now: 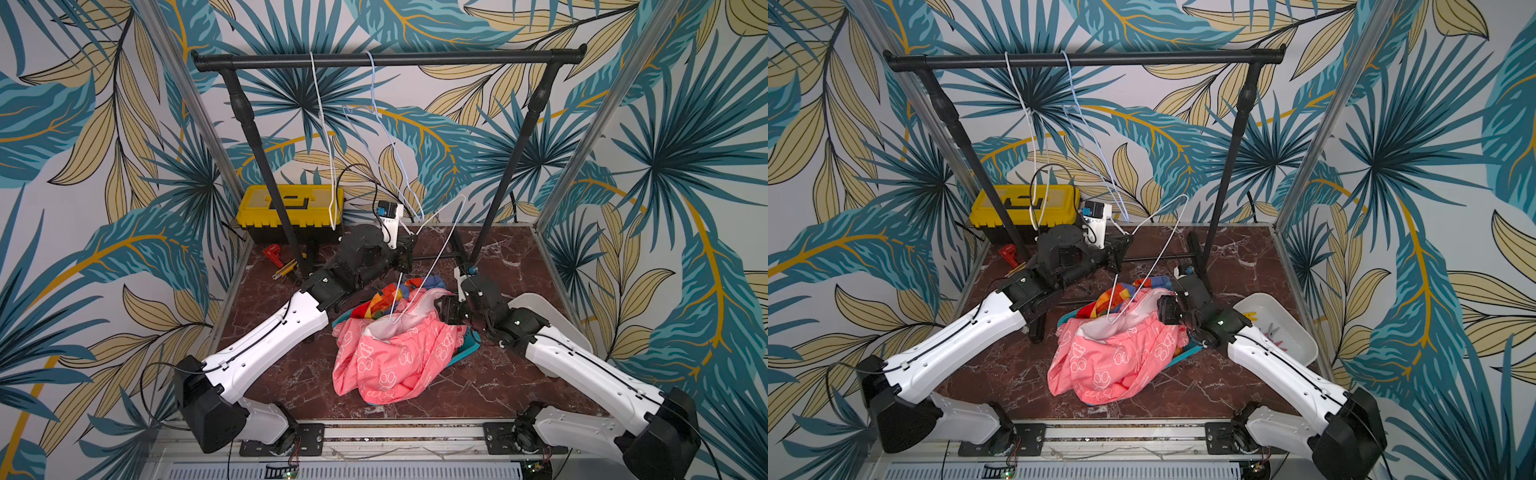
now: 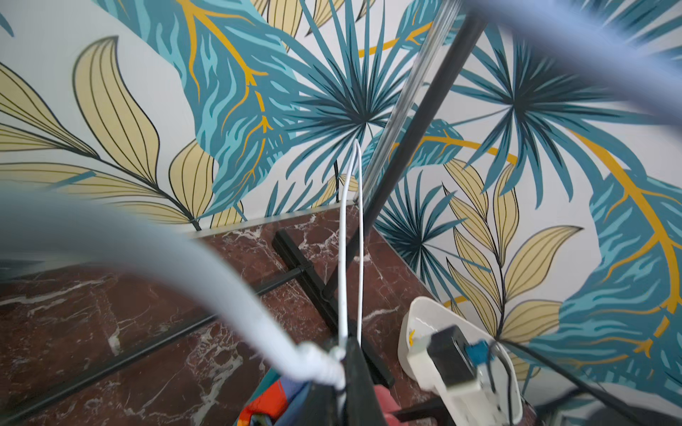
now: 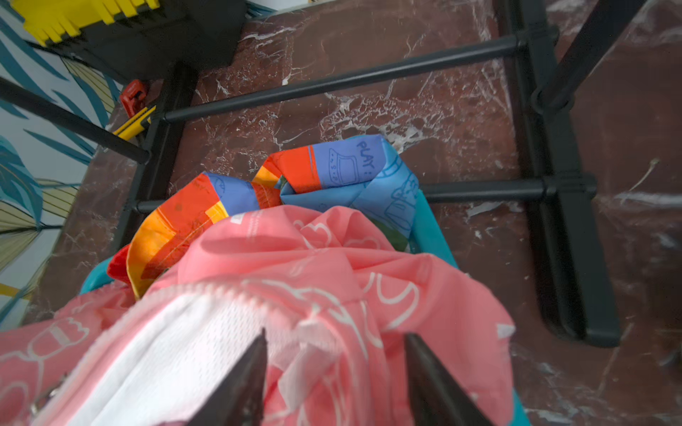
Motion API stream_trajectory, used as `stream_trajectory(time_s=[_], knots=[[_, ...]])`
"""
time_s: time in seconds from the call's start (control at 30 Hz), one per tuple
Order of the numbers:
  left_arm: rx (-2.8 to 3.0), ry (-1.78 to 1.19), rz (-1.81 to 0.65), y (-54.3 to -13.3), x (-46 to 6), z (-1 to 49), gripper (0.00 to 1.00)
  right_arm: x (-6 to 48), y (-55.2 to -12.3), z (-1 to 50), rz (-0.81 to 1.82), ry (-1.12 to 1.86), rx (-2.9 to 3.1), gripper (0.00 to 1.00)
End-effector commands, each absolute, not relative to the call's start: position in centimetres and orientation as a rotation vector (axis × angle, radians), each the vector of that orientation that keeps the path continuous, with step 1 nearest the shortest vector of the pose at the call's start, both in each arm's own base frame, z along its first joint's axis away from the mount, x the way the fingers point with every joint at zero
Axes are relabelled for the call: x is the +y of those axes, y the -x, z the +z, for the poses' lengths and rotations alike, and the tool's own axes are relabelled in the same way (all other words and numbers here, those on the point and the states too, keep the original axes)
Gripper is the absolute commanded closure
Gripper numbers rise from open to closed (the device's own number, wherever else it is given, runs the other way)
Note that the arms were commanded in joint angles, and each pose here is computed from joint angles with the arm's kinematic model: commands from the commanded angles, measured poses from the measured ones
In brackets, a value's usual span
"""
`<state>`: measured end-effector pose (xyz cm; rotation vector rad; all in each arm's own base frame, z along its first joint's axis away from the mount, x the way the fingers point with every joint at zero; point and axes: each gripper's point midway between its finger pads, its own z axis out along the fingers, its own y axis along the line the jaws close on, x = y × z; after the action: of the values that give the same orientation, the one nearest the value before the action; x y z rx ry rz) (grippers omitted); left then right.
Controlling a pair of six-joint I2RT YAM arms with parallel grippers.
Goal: Remove the clothespins securing jackets to the hanger
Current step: Remove the jacket from the hanger, then place the hanger on the clothesline.
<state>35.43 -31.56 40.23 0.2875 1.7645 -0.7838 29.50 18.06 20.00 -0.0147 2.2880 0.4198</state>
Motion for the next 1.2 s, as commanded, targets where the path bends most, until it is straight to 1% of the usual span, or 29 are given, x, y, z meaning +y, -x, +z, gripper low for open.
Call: stream_trajectory(time_s=[0.0,0.1,0.23,0.33,0.5,0.63,0.73,0.83,0.93,1.03,1.1,1.17], knots=[[1.599,-0.227,-0.752,-36.8,-31.1,46.3,1.0,16.2,-28.7,21.7,0.281,0.029,2.206,0.3],[1.593,-0.198,-0.743,-38.0,-31.6,46.7,1.0,15.9,-27.3,24.5,0.183,0.088,2.112,0.28],[1.601,-0.171,-0.748,-38.2,-32.0,46.6,1.0,18.5,-25.3,27.7,0.191,0.229,1.991,0.26],[1.603,-0.158,-0.735,-38.0,-31.9,46.5,1.0,21.1,-24.9,29.8,0.19,0.298,1.919,0.26],[1.613,-0.168,-0.737,-37.3,-32.1,46.0,1.0,25.6,-25.9,31.8,0.168,0.354,1.881,0.25],[1.614,-0.174,-0.734,-36.6,-31.9,45.9,1.0,27.3,-27.4,32.0,0.137,0.314,1.87,0.26],[1.612,-0.169,-0.724,-36.3,-31.5,45.9,1.0,28.0,-27.9,32.4,0.148,0.284,1.858,0.3],[1.61,-0.166,-0.733,-36.0,-31.2,46.0,1.0,28.2,-28.6,32.3,0.104,0.256,1.859,0.39],[1.612,-0.166,-0.725,-36.0,-31.0,45.9,1.0,28.6,-28.8,32.2,0.1,0.248,1.861,0.55],[1.621,-0.167,-0.727,-36.0,-31.1,45.5,1.0,29.0,-28.8,32.1,0.119,0.26,1.867,0.73],[1.625,-0.168,-0.725,-36.0,-31.2,45.2,1.0,29.2,-28.7,32.1,0.129,0.268,1.873,0.89],[1.629,-0.167,-0.718,-36.0,-31.1,45.0,0.99,29.0,-28.5,32.2,0.129,0.27,1.877,1.0]])
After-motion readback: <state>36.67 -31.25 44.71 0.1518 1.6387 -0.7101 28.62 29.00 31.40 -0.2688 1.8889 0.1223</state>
